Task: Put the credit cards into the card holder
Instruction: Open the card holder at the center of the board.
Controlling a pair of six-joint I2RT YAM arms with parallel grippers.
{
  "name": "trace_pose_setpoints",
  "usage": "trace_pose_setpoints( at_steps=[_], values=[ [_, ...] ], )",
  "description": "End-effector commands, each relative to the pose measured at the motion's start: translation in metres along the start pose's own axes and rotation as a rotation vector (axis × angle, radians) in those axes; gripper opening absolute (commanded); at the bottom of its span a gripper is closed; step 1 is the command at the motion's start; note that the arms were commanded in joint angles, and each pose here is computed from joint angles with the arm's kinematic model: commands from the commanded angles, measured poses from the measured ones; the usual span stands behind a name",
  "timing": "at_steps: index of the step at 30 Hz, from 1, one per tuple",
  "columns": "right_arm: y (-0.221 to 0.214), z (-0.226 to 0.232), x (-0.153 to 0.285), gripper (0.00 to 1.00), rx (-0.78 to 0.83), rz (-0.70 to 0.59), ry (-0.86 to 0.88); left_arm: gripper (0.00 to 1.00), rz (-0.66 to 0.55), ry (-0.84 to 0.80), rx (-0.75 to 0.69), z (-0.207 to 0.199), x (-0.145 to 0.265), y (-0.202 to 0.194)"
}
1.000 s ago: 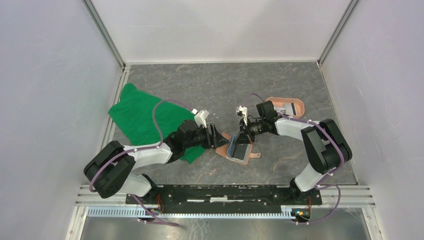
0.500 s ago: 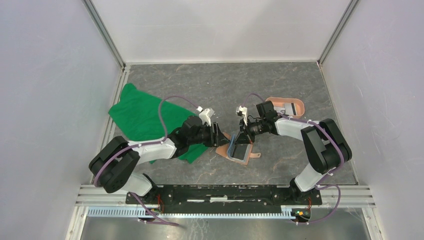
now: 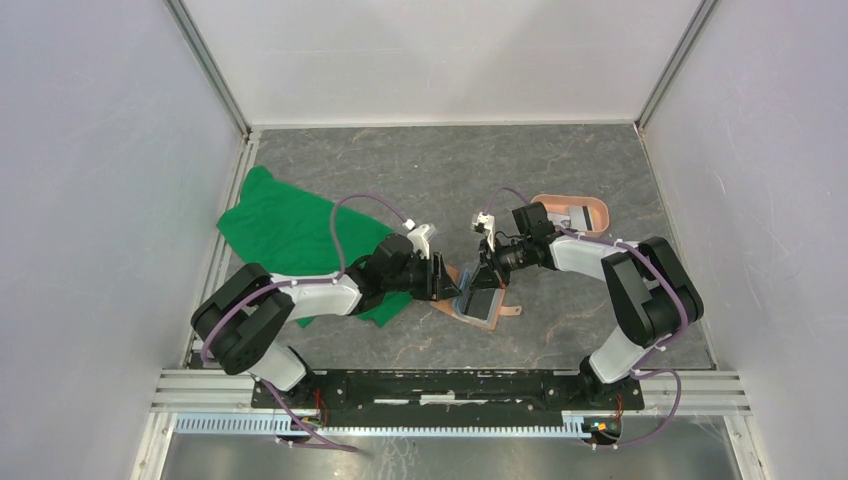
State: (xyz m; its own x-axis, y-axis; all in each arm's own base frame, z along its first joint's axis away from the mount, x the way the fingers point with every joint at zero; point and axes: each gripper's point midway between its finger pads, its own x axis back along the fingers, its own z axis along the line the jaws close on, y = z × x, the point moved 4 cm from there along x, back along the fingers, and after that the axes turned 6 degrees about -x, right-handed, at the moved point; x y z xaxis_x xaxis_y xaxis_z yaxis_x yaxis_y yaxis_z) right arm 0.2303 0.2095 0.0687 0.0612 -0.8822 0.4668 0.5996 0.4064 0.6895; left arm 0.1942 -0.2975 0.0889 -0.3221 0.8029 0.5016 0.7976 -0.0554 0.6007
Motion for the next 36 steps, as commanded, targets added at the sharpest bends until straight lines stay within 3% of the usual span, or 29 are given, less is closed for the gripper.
trace_pose_setpoints(
  at_steps=[1,10,15,23,29,36],
  values=[
    [0.012,0.000,-0.001,0.07,0.040,-0.016,0.018,0.53,0.004,-0.028,-0.057,-0.006,-0.004,0.005],
    [0.013,0.000,0.001,0.07,0.057,-0.012,0.007,0.39,0.032,0.025,-0.056,0.006,-0.005,-0.004],
    [0.015,0.000,0.007,0.08,0.095,-0.009,-0.017,0.37,0.030,0.022,-0.055,0.006,-0.003,-0.004],
    [0.035,0.014,0.020,0.12,0.202,-0.070,-0.005,0.42,0.020,-0.037,-0.050,-0.002,-0.005,-0.003],
    [0.065,0.020,0.015,0.13,0.171,-0.142,0.034,0.43,0.033,-0.054,-0.045,-0.003,-0.008,-0.005],
    [0.070,0.006,-0.001,0.11,0.138,-0.080,-0.041,0.43,0.037,-0.057,-0.042,-0.003,-0.008,-0.005]
  ],
)
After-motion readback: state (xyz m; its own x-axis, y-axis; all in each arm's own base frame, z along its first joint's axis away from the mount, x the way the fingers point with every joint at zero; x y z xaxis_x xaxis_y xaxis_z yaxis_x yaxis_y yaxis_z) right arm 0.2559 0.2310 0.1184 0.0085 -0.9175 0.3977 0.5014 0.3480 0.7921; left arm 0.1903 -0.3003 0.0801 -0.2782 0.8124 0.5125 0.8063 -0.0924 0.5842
